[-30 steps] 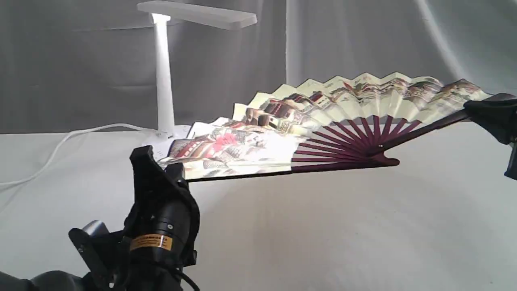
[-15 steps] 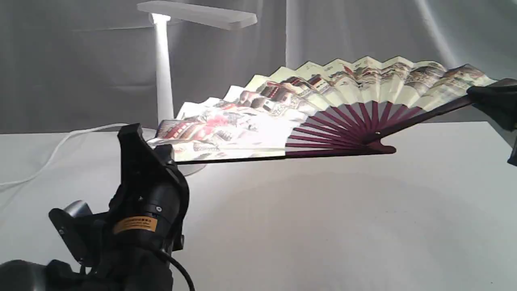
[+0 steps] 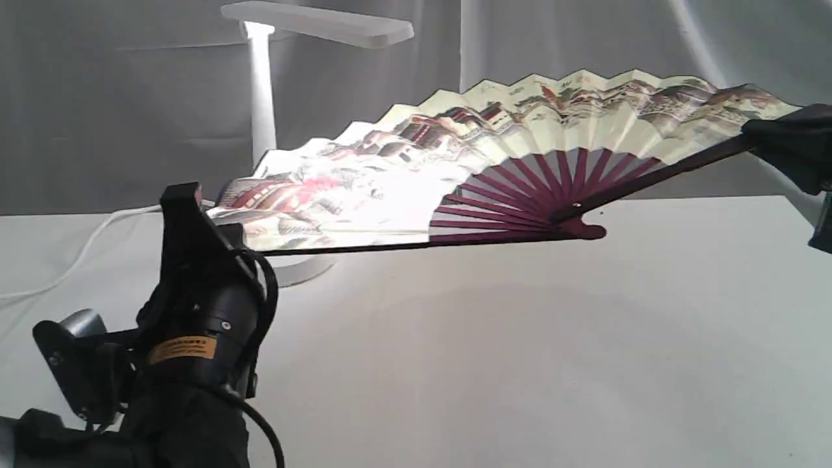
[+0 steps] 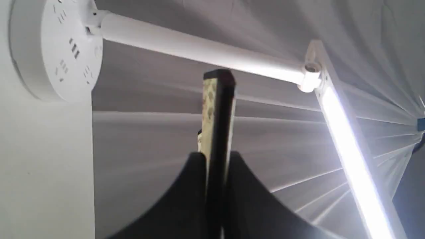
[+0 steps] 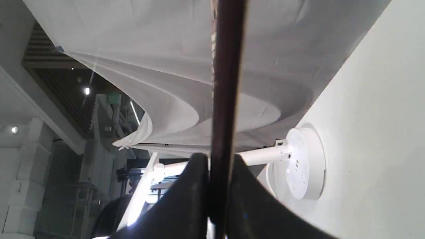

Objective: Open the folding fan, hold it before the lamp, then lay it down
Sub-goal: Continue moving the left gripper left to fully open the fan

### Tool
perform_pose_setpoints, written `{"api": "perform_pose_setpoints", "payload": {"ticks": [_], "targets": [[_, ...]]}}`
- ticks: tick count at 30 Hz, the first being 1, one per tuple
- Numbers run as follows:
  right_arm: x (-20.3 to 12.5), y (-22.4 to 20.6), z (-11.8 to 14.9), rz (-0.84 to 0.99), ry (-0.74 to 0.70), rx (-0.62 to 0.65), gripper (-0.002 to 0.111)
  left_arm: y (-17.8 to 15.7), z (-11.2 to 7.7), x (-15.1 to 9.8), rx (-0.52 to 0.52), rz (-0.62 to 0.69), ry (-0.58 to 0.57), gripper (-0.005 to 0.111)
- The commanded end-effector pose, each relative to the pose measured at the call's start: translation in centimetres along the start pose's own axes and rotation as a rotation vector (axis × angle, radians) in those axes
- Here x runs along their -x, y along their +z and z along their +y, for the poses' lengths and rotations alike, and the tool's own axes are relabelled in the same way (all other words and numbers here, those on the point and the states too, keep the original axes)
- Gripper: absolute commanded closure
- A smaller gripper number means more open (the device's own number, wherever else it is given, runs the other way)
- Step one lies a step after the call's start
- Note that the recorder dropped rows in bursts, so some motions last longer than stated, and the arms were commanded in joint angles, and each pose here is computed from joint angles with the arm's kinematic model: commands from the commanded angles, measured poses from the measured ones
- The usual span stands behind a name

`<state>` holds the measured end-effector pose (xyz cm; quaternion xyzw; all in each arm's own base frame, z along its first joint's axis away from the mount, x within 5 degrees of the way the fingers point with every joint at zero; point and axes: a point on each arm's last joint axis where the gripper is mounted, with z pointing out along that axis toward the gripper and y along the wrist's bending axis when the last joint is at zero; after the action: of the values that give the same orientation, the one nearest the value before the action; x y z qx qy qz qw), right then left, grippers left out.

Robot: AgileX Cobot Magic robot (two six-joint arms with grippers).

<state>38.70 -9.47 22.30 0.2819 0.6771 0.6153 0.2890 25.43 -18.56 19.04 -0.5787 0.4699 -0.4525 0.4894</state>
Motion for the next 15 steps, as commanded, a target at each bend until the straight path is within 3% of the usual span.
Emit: {"api": "perform_pose_setpoints", "payload": {"ticks": [1,15], "targets": [[-0.9,1.2,0.3,0.026,-0.030,-0.015,0.108,0.2,-0.7,1.7,-0.044,-0.067,-0.015,0.107],[-3.9,5.0,0.6,0.133,-0.044,-0.022,0.108,-2.2,-1.8,6.3,-0.028,-0.124,-0.029,0.107]]}}
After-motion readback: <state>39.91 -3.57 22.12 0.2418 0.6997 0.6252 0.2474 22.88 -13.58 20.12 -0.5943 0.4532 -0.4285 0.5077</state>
